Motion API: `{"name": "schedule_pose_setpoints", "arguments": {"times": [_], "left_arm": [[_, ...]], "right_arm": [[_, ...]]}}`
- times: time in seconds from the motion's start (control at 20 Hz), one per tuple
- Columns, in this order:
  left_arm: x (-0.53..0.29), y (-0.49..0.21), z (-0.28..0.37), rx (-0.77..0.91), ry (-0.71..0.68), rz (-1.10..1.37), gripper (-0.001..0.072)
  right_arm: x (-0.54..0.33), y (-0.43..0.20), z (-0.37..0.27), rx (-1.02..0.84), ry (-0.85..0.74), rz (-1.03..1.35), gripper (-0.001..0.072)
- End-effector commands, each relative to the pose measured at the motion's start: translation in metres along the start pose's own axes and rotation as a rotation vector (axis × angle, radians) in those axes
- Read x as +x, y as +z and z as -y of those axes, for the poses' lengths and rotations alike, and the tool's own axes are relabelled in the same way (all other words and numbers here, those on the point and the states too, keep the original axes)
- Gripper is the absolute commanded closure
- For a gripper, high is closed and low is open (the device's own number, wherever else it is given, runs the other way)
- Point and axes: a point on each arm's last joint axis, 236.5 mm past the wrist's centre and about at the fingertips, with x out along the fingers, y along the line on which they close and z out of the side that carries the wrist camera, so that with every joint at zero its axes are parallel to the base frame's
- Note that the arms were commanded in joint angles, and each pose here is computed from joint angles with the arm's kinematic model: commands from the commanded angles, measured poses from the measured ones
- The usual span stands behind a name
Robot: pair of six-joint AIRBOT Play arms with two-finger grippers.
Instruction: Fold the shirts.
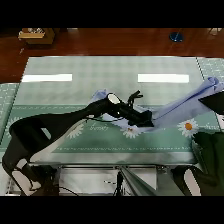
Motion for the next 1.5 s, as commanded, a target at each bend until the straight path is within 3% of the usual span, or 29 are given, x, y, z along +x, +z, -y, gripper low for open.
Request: {"name": "schedule_pose_setpoints", "arguments": {"times": [0.0, 0.1, 0.3, 0.6, 0.9, 1.05, 1.1, 1.15, 1.2, 1.25, 1.45], "left_arm": [[-0.047, 0.037, 0.022, 0.072, -0.051, 0.101, 0.0685], [-0.115, 0.065, 0.039, 0.158, -0.037, 0.199, 0.0685], [-0.276, 0.076, 0.051, 0.330, 0.123, 0.373, 0.0685], [-0.455, 0.016, 0.029, 0.320, 0.363, 0.554, 0.0684], [-0.512, -0.012, 0.027, 0.284, 0.427, 0.684, 0.0683], [-0.500, -0.022, 0.040, 0.320, 0.425, 0.649, 0.0684], [-0.497, -0.022, 0.041, 0.326, 0.423, 0.643, 0.0683], [-0.495, -0.022, 0.041, 0.329, 0.422, 0.638, 0.0683], [-0.493, -0.022, 0.041, 0.338, 0.424, 0.631, 0.0683], [-0.494, -0.021, 0.041, 0.339, 0.424, 0.631, 0.0683], [-0.500, -0.023, 0.023, 0.319, 0.504, 0.620, 0.0683]], "right_arm": [[0.000, -0.001, -0.001, 0.000, 0.003, -0.004, 0.0695], [0.001, 0.004, -0.003, 0.002, 0.017, 0.013, 0.0695], [0.021, 0.028, -0.030, -0.011, 0.112, 0.057, 0.0696], [0.135, 0.043, -0.107, -0.077, 0.252, -0.004, 0.0695], [0.253, 0.019, -0.175, -0.056, 0.335, -0.015, 0.0695], [0.325, -0.029, -0.208, 0.128, 0.373, -0.084, 0.0682], [0.335, -0.048, -0.216, 0.149, 0.379, -0.129, 0.0604], [0.340, -0.065, -0.222, 0.139, 0.378, -0.160, 0.0470], [0.343, -0.076, -0.226, 0.123, 0.379, -0.179, 0.0204], [0.341, -0.080, -0.229, 0.112, 0.384, -0.187, 0.0115], [0.293, -0.050, -0.218, -0.012, 0.409, -0.182, 0.0109]]}}
